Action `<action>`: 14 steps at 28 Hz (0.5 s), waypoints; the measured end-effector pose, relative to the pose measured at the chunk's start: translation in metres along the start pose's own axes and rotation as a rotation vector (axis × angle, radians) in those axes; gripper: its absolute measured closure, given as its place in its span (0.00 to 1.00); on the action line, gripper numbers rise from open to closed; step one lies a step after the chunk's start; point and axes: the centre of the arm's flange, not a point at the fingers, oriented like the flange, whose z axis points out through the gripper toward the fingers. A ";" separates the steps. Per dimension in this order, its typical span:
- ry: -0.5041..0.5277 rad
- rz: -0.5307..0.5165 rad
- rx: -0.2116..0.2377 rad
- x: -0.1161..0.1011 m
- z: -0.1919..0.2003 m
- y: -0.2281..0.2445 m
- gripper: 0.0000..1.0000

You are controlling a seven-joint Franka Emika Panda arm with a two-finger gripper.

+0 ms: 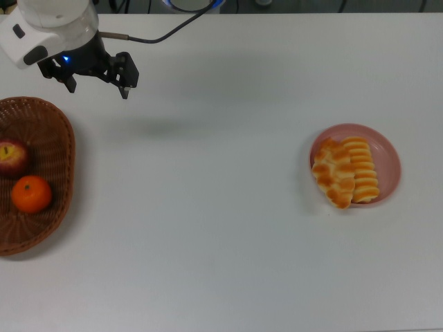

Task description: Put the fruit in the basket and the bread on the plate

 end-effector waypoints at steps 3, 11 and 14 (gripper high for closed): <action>-0.003 0.000 0.001 0.001 0.002 0.000 0.00; -0.005 -0.009 0.001 0.001 0.003 -0.005 0.00; -0.010 -0.020 0.001 0.002 0.006 -0.012 0.00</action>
